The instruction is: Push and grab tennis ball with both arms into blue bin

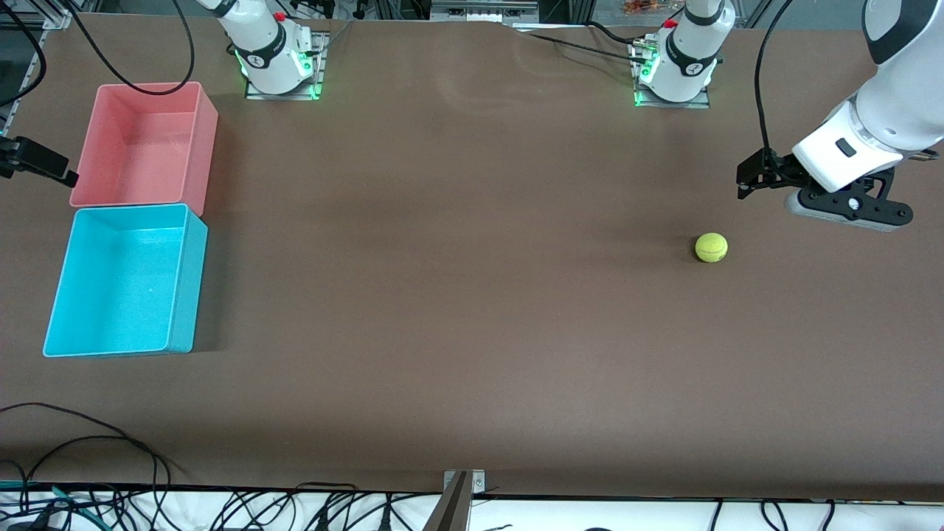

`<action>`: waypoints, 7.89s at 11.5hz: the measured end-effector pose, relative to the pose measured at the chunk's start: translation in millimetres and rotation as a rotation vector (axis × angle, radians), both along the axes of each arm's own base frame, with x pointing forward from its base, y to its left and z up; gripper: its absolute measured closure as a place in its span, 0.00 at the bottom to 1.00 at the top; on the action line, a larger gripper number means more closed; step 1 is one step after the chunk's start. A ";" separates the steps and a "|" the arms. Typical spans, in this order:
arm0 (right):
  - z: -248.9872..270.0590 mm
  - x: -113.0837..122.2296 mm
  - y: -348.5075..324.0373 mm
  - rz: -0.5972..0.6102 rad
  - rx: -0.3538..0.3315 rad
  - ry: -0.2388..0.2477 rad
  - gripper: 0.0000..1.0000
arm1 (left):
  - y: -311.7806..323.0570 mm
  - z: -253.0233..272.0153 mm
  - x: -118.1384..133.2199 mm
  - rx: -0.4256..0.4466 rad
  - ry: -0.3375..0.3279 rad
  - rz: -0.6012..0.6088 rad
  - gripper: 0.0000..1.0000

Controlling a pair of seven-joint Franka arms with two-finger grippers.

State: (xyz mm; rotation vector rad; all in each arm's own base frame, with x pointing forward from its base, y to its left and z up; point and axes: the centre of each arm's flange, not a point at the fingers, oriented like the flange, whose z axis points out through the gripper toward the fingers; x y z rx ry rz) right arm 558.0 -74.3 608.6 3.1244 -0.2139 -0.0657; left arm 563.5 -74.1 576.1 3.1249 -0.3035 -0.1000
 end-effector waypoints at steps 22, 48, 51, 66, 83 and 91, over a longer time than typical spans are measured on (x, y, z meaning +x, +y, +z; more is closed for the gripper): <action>-24.2 -2.3 6.2 0.007 0.014 0.123 0.00 | 17.3 0.5 1.7 0.000 -0.001 0.031 0.00; -22.0 1.3 9.1 0.017 0.014 0.099 0.00 | 17.1 0.3 1.3 -0.016 0.005 0.034 0.15; -21.3 1.1 9.4 0.018 0.014 0.098 0.00 | 17.2 0.0 0.8 -0.015 0.009 0.033 0.15; -14.4 -0.4 10.6 0.015 0.038 0.077 0.00 | 17.1 -0.5 0.1 -0.015 0.015 0.030 0.00; -14.5 -0.9 8.2 0.011 0.038 0.079 0.00 | 17.1 -0.8 0.0 -0.015 0.017 0.028 0.07; -14.9 -1.5 8.3 0.011 0.039 0.084 0.00 | 17.1 -1.5 0.2 -0.015 0.018 0.028 0.06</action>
